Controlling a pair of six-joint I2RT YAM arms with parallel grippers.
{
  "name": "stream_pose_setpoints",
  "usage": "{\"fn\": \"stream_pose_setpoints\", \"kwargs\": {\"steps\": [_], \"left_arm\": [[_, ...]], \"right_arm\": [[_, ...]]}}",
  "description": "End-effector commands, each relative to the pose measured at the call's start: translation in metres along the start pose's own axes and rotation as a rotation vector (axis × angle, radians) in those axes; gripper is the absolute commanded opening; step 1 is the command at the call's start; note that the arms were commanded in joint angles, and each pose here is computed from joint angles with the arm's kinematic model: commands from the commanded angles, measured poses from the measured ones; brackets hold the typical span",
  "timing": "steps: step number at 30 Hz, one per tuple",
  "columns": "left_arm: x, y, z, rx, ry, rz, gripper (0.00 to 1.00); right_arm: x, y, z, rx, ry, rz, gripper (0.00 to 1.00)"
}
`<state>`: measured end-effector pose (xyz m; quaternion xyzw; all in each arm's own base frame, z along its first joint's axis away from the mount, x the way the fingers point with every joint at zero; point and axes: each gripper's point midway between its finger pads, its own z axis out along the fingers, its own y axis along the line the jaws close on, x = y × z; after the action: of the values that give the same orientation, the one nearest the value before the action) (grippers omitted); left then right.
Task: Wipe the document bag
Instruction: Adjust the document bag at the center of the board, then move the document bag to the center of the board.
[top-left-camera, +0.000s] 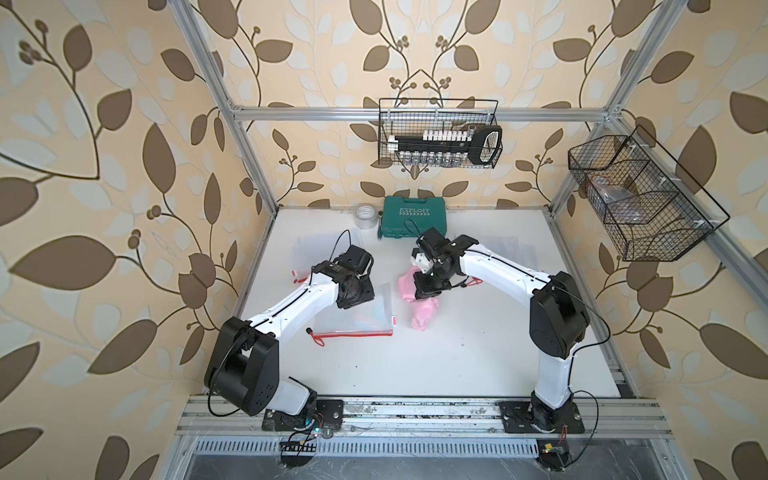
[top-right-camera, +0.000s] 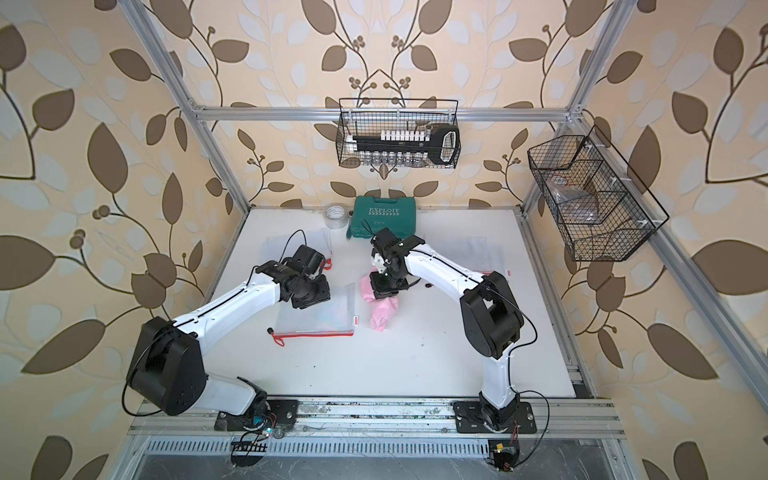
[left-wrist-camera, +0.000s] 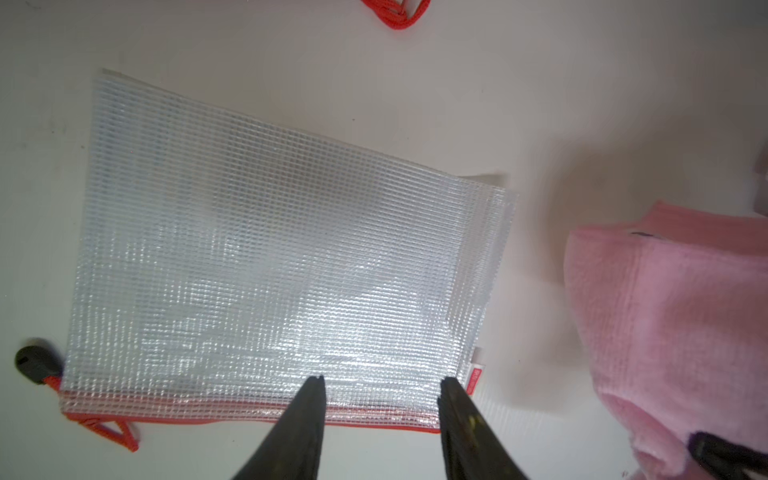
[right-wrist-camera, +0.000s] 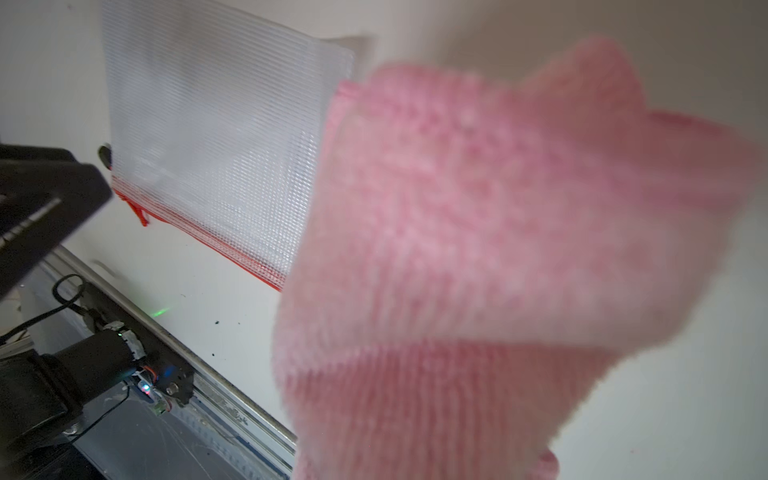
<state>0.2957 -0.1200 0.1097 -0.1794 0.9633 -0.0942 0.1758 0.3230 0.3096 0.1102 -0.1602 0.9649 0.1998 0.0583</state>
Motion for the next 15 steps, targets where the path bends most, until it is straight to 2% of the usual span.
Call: {"fn": "stream_pose_setpoints", "kwargs": {"steps": [1, 4, 7, 11, 15], "left_arm": [[-0.017, 0.014, -0.024, -0.012, -0.087, -0.056, 0.47], [-0.019, 0.025, -0.025, -0.035, -0.090, -0.076, 0.46], [-0.016, 0.034, -0.021, -0.027, -0.068, -0.119, 0.46], [-0.009, 0.036, -0.012, -0.005, -0.025, -0.119, 0.47], [0.000, 0.033, -0.002, 0.010, 0.033, -0.099, 0.48]], "right_arm": [[-0.008, 0.040, 0.012, -0.089, 0.014, -0.095, 0.00], [-0.008, 0.061, 0.033, -0.137, 0.046, -0.126, 0.00], [-0.001, 0.066, 0.070, -0.172, 0.142, -0.122, 0.00], [0.017, 0.045, 0.113, -0.135, 0.233, -0.104, 0.00], [0.039, -0.004, 0.120, 0.045, 0.302, -0.130, 0.00]]}}
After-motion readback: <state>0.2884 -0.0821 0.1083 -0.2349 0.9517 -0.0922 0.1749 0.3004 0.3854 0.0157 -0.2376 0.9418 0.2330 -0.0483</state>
